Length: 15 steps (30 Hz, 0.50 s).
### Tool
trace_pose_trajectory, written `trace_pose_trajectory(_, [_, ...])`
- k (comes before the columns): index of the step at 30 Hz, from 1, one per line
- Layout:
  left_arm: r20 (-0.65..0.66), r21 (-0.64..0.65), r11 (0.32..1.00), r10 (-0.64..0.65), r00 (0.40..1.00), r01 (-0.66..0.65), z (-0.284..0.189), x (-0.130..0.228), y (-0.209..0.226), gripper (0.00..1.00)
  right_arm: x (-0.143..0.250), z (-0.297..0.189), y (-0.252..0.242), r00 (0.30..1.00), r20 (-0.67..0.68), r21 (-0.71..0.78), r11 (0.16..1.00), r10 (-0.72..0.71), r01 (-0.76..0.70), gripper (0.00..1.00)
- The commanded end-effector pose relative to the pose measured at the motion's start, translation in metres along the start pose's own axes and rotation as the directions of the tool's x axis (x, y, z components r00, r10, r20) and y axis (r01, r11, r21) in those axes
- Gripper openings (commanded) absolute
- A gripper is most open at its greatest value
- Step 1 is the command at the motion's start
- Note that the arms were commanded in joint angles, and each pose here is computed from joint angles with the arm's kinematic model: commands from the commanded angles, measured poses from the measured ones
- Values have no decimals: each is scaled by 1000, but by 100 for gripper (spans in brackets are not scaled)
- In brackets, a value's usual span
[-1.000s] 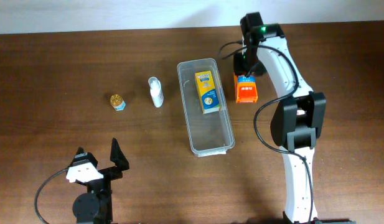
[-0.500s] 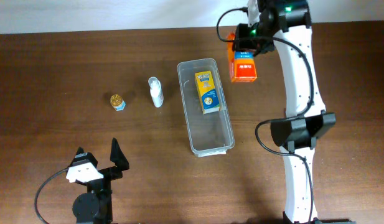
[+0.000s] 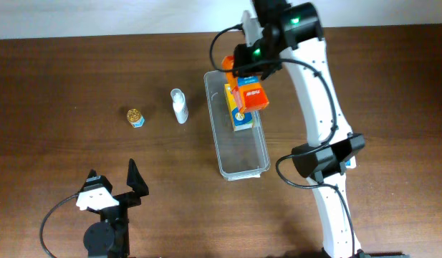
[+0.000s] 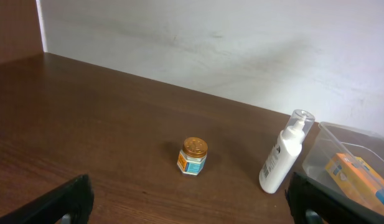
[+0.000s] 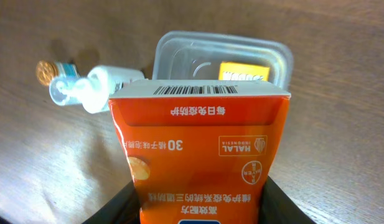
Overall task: Pack container
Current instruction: 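Carry the orange box over the container and lower it inside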
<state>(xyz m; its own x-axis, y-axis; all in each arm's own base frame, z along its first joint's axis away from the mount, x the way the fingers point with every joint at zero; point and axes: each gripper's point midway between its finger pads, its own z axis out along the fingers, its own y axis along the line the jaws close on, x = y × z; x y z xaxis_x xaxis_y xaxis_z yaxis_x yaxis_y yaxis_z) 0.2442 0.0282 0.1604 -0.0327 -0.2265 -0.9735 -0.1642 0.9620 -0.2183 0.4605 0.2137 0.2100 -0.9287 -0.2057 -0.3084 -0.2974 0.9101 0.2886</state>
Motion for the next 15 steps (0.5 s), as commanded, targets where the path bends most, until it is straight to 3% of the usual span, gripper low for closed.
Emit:
trace_pose_trajectory(1, [-2,9,1000,-9,1000,9,0,2,-1,99,4,2,1,999,-12,49,998,-31,31,43])
trace_pose_trajectory(15, [-2,9,1000,-9,1000,9,0,2,-1,99,12,53,-10,996,-88,94,996,-1,9,43])
